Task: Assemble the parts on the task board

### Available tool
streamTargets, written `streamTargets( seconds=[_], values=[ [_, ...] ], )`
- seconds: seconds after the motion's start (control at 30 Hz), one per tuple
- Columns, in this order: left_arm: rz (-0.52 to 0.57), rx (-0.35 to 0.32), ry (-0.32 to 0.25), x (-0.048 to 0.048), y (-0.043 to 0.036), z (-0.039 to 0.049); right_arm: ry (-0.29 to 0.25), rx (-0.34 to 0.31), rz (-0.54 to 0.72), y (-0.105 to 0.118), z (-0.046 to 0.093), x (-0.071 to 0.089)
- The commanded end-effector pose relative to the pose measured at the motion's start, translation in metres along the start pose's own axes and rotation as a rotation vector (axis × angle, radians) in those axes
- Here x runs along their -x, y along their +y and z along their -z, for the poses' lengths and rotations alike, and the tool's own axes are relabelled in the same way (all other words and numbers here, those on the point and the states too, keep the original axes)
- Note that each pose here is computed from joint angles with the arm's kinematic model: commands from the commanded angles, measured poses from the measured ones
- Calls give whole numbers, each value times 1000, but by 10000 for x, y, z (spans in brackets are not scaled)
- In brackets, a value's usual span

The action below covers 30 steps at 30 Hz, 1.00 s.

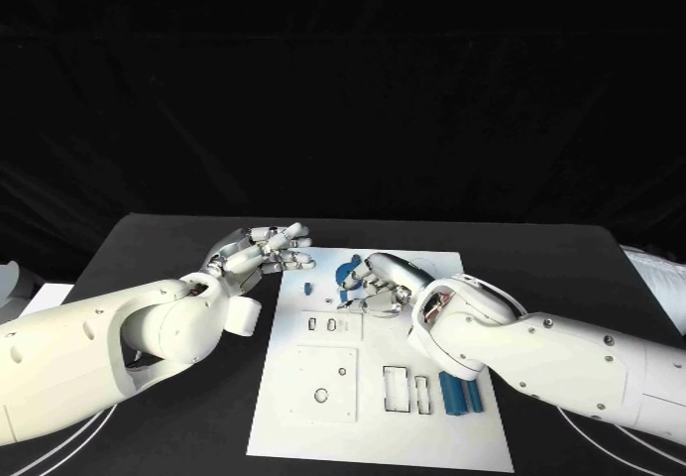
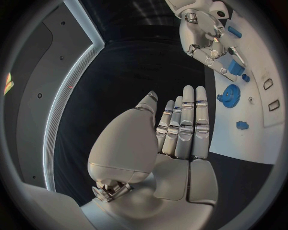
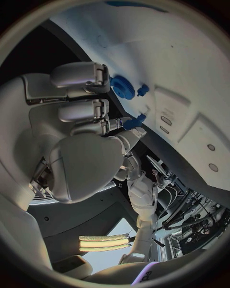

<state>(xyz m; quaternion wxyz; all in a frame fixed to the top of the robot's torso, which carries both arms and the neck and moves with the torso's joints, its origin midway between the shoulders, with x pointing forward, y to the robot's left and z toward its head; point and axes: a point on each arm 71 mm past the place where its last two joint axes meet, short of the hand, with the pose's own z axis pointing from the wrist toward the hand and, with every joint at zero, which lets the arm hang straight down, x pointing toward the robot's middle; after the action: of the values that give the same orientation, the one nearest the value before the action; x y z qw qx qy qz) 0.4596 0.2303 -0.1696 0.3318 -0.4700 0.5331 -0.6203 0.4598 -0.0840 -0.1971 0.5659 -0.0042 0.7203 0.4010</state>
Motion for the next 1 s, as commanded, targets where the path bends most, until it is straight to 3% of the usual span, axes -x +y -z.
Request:
streamTargets(
  seconds=[0.03, 0.27, 0.7, 1.0],
  values=[
    [13, -11, 13, -19, -11, -2, 32, -3, 102, 17, -20, -114],
    [17, -11, 21, -33, -11, -1, 60, -3, 129, 44, -32, -263],
    [20, -11, 26, -32, -11, -1, 97, -12, 170, 61, 2, -327],
    [21, -9, 29, -32, -9, -3, 68, -33, 231, 28, 17, -295]
  ],
)
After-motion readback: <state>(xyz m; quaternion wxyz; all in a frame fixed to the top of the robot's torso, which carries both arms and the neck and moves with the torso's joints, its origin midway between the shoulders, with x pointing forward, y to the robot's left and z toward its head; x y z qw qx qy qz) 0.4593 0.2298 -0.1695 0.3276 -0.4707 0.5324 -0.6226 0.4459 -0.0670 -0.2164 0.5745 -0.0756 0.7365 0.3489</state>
